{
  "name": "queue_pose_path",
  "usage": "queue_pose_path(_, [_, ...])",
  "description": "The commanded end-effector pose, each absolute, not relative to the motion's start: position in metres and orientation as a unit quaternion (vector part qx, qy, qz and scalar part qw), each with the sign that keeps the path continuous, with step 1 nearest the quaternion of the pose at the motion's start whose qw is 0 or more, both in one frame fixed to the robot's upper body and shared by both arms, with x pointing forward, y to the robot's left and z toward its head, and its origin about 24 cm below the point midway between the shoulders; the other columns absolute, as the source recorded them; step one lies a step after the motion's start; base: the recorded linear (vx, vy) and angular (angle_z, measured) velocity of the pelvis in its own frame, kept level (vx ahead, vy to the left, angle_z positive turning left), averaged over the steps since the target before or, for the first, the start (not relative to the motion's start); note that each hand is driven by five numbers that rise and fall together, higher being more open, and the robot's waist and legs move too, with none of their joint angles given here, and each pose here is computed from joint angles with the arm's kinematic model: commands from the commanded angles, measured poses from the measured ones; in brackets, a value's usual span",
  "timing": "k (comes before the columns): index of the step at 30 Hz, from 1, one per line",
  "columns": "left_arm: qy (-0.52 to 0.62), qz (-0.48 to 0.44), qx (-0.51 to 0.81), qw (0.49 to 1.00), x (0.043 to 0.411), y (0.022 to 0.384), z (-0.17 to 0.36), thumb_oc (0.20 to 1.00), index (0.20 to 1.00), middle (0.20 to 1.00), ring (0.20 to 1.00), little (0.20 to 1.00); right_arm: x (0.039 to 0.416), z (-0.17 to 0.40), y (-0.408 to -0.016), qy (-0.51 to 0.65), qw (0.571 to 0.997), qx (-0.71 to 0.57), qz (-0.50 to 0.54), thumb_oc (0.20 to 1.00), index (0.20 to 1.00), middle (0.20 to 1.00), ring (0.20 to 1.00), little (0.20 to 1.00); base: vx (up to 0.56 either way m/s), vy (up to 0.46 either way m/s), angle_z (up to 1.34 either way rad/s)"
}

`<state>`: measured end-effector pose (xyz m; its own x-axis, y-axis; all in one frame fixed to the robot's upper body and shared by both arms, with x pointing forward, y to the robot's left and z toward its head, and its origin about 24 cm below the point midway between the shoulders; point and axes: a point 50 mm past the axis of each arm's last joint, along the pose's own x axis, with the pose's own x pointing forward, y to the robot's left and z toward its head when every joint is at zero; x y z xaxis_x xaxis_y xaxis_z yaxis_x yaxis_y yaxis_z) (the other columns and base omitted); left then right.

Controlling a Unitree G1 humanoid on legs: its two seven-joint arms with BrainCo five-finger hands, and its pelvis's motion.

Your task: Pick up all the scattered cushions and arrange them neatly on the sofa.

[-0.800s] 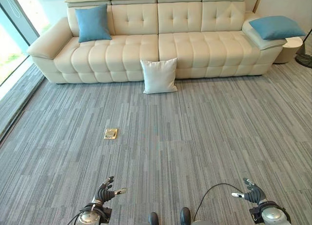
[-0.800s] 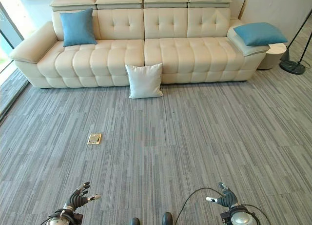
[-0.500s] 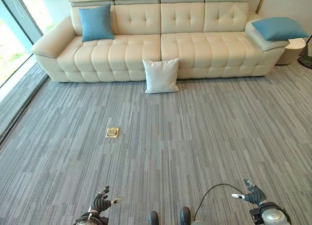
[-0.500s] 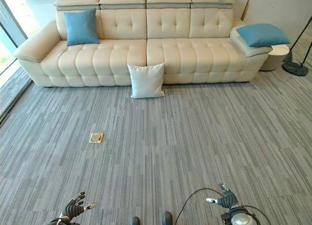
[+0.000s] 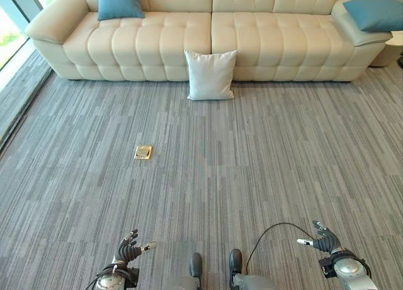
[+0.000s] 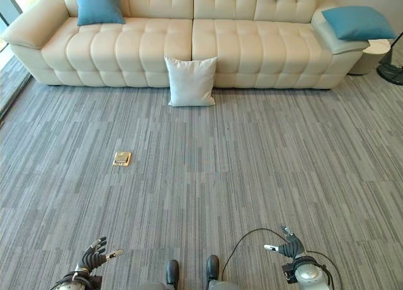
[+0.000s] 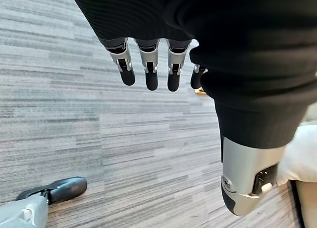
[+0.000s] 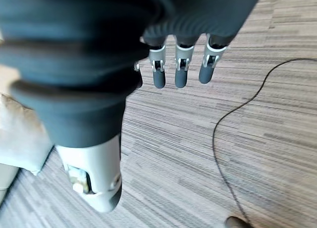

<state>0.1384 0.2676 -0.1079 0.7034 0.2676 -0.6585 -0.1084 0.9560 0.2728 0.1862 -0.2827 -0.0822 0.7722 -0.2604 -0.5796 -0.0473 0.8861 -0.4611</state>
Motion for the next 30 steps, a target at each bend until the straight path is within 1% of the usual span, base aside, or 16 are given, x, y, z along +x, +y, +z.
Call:
queue_pose_path(1, [0.320, 0.125, 0.125, 0.931, 0.160, 0.288, -0.086, 1.000, 1.000, 1.000, 1.000, 1.000, 0.204, -0.070, -0.272, 0.289, 0.928, -0.230, -0.048, 1.000, 1.000, 1.000, 1.000, 1.000, 0.02, 0.058, -0.13])
queue_pose_path(5, [0.317, 0.127, 0.133, 0.931, 0.164, 0.288, -0.086, 1.000, 1.000, 1.000, 1.000, 1.000, 0.210, -0.066, -0.265, 0.274, 0.933, -0.229, -0.037, 1.000, 1.000, 1.000, 1.000, 1.000, 0.16, 0.138, -0.05])
queue_pose_path(11, [0.331, 0.125, 0.123, 0.927, 0.160, 0.281, -0.093, 1.000, 1.000, 1.000, 1.000, 1.000, 0.209, -0.063, -0.269, 0.272, 0.931, -0.242, -0.035, 1.000, 1.000, 1.000, 1.000, 1.000, 0.36, -0.015, 0.11])
queue_pose_path(17, [0.338, 0.111, 0.124, 0.926, 0.157, 0.274, -0.097, 1.000, 1.000, 1.000, 1.000, 1.000, 0.199, -0.066, -0.276, 0.288, 0.924, -0.248, -0.037, 1.000, 1.000, 1.000, 1.000, 1.000, 0.39, -0.123, 0.37])
queue_pose_path(22, [0.347, 0.089, 0.125, 0.925, 0.158, 0.264, -0.102, 1.000, 1.000, 1.000, 1.000, 1.000, 0.194, -0.068, -0.281, 0.290, 0.925, -0.240, -0.055, 1.000, 1.000, 1.000, 1.000, 1.000, 0.39, -0.277, 0.61])
queue_pose_path(26, [0.330, 0.075, 0.125, 0.933, 0.176, 0.257, -0.097, 1.000, 1.000, 1.000, 1.000, 1.000, 0.204, -0.063, -0.285, 0.284, 0.925, -0.244, -0.069, 1.000, 1.000, 1.000, 1.000, 1.000, 0.39, -0.235, -0.21])
queue_pose_path(30, [0.330, 0.069, 0.129, 0.932, 0.175, 0.256, -0.097, 1.000, 1.000, 1.000, 1.000, 1.000, 0.203, -0.063, -0.288, 0.284, 0.925, -0.241, -0.081, 1.000, 1.000, 1.000, 1.000, 1.000, 0.41, 0.007, -0.18])
